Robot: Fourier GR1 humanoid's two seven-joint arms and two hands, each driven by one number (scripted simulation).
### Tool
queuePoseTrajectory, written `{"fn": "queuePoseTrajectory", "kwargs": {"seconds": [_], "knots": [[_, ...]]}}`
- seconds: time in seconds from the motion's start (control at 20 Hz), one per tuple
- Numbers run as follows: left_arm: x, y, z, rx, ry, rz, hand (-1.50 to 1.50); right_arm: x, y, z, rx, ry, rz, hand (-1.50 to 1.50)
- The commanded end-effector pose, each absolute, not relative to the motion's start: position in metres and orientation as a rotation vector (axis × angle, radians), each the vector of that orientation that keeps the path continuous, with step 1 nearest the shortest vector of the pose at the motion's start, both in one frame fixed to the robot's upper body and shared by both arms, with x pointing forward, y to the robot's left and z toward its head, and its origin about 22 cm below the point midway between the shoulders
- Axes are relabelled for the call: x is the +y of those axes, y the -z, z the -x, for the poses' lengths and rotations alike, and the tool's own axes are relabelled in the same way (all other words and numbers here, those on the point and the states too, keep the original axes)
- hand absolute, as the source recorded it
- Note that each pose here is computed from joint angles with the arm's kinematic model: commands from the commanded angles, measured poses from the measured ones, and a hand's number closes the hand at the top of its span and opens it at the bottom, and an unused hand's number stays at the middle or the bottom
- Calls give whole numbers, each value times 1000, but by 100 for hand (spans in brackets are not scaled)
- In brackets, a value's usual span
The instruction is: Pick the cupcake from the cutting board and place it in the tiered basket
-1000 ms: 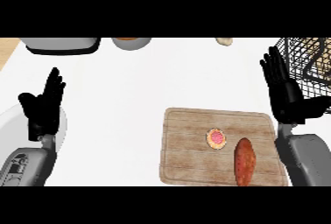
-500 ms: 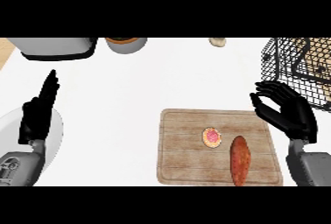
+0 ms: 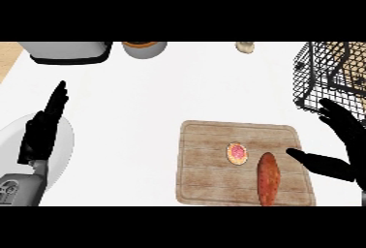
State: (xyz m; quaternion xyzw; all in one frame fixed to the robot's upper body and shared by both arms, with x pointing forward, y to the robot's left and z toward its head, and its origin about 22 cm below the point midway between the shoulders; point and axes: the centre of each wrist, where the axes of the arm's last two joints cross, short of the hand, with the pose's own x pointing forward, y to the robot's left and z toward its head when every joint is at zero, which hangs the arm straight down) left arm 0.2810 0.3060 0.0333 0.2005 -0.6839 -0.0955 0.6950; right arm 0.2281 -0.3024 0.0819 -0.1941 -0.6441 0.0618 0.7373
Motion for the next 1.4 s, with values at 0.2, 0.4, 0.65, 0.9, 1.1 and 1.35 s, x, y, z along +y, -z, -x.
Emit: {"fn": "queuePoseTrajectory", "kwargs": {"seconds": [0.2, 0.4, 0.65, 0.9, 1.1, 1.35], "knots": [[309, -34, -282, -1535, 246, -437, 0, -303, -163, -234, -1167, -660, 492, -150], [285, -42, -289, -1531, 239, -417, 0, -269, -188, -246, -1079, -717, 501, -150], [308, -42, -277, -1541, 246, -418, 0, -230, -173, -266, -985, -710, 500, -150], [305, -38, -278, -1528, 228, -424, 0, -217, -163, -291, -869, -741, 458, -150], [291, -19, -277, -1527, 246, -410, 0, -199, -162, -292, -797, -785, 472, -150], [294, -40, -268, -1529, 231, -410, 0, -194, -149, -294, -749, -801, 469, -150]]}}
